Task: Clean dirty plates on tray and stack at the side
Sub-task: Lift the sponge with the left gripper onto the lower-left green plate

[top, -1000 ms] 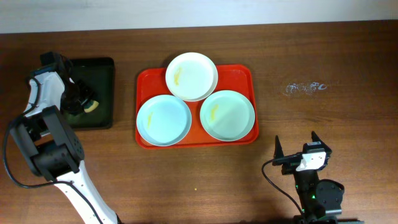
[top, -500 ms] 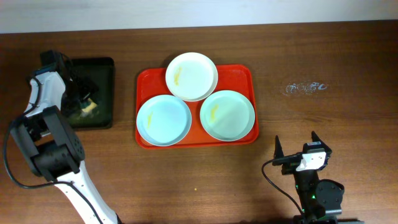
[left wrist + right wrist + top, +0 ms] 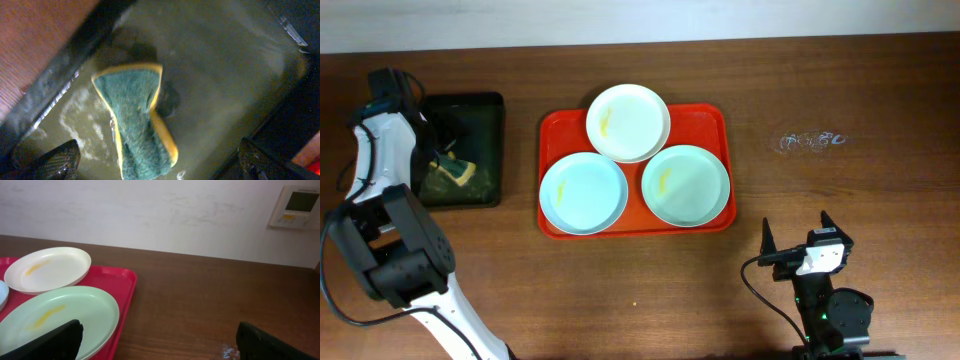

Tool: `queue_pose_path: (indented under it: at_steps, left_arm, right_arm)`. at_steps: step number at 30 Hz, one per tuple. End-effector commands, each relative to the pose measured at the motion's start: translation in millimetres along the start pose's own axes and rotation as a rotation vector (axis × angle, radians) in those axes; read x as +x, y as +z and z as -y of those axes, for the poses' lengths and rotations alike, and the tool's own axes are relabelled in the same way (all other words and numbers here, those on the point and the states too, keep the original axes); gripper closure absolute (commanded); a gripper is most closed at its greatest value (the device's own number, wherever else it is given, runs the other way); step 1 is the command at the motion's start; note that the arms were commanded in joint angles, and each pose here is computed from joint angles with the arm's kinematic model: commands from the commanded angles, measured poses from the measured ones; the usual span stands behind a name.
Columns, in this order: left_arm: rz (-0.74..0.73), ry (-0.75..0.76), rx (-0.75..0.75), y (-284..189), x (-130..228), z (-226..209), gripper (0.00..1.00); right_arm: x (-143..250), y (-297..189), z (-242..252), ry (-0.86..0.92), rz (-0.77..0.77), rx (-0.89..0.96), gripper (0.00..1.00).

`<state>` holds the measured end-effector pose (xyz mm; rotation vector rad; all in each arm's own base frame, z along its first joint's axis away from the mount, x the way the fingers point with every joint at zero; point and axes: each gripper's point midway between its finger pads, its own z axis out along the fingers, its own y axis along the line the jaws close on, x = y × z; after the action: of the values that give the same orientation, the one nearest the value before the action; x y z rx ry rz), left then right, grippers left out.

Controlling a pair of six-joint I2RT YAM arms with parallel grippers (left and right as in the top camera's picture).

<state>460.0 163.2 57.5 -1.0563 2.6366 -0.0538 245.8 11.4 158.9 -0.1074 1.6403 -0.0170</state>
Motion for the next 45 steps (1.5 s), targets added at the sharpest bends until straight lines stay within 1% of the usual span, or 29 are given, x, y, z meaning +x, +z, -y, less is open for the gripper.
queue_pose_path:
  at_steps: [1,4,7,11,15,16,18,19,20,21,23,24,25,27,29,31,33,34,35,36,37,38,39,40,41,42,43,44,45]
  left_arm:
    - [-0.044,-0.006,-0.005,14,20,-8,0.01]
    - [0.000,-0.005,-0.061,27,19,-21,0.01]
    - [0.039,-0.006,-0.043,27,9,-17,0.01]
    - [0.057,-0.010,-0.031,27,5,-14,0.11]
    - [0.040,-0.020,-0.039,34,8,-16,0.08]
    - [0.016,-0.020,-0.049,45,14,-19,0.05]
    - [0.009,-0.020,-0.053,49,16,-20,0.05]
    - [0.016,-0.020,-0.049,49,14,-19,0.15]
    - [0.020,-0.020,-0.048,49,13,-19,0.36]
    - [0.019,-0.020,-0.048,49,13,-18,0.52]
    - [0.019,-0.020,-0.048,49,13,-18,0.67]
    - [0.018,-0.020,-0.048,49,13,-19,0.94]
    - [0.017,-0.020,-0.048,49,13,-19,1.00]
    - [0.015,-0.020,-0.035,34,8,-13,1.00]
    - [0.041,-0.013,0.123,-16,-10,21,1.00]
    - [0.116,0.021,0.342,-83,-25,61,1.00]
    - [0.193,0.045,0.395,-127,-29,70,1.00]
    - [0.201,0.052,0.394,-134,-27,73,1.00]
    - [0.205,0.056,0.315,-124,-24,65,1.00]
    - [0.188,0.072,0.153,-92,-13,47,1.00]
    - [0.124,0.166,0.028,-51,8,32,1.00]
    - [0.053,0.244,-0.034,-28,23,20,1.00]
    - [0.027,0.250,-0.046,-26,28,16,1.00]
    - [0.032,0.246,-0.032,-45,25,19,1.00]
    - [0.061,0.248,0.034,-69,20,32,1.00]
    - [0.148,0.268,0.241,-130,13,68,1.00]
    - [0.215,0.303,0.393,-185,19,90,1.00]
    - [0.251,0.334,0.444,-217,31,100,1.00]
    - [0.245,0.384,0.470,-240,56,113,1.00]
  right_arm:
    - [3,0,1,0.005,-0.005,0.007,0.01]
    - [3,0,1,0.005,-0.005,0.007,0.01]
    - [3,0,1,0.005,-0.005,0.007,0.01]
    - [3,0,1,0.005,-0.005,0.007,0.01]
    - [3,0,1,0.005,-0.005,0.007,0.01]
    - [3,0,1,0.005,-0.005,0.007,0.01]
    - [3,0,1,0.005,-0.005,0.007,0.01]
    - [3,0,1,0.005,-0.005,0.007,0.01]
    - [3,0,1,0.005,-0.005,0.007,0.01]
    - [3,0,1,0.005,-0.005,0.007,0.01]
    - [3,0,1,0.005,-0.005,0.007,0.01]
    - [3,0,1,0.005,-0.005,0.007,0.01]
    - [3,0,1,0.005,-0.005,0.007,0.01]
    - [3,0,1,0.005,-0.005,0.007,0.01]
    - [3,0,1,0.005,-0.005,0.007,0.01]
    - [3,0,1,0.005,-0.005,0.007,0.01]
    - [3,0,1,0.005,-0.005,0.007,0.01]
    - [3,0,1,0.005,-0.005,0.007,0.01]
    - [3,0,1,0.005,-0.005,0.007,0.01]
    - [3,0,1,0.005,-0.005,0.007,0.01]
    - [3,0,1,0.005,-0.005,0.007,0.01]
    - [3,0,1,0.005,-0.005,0.007,0.01]
    - [3,0,1,0.005,-0.005,0.007,0.01]
    - [3,0,1,0.005,-0.005,0.007,0.01]
    - [3,0,1,0.005,-0.005,0.007,0.01]
    - [3,0,1,0.005,-0.005,0.007,0.01]
    - [3,0,1,0.005,-0.005,0.007,0.01]
    - [3,0,1,0.005,-0.005,0.007,0.01]
    - [3,0,1,0.005,-0.005,0.007,0.01]
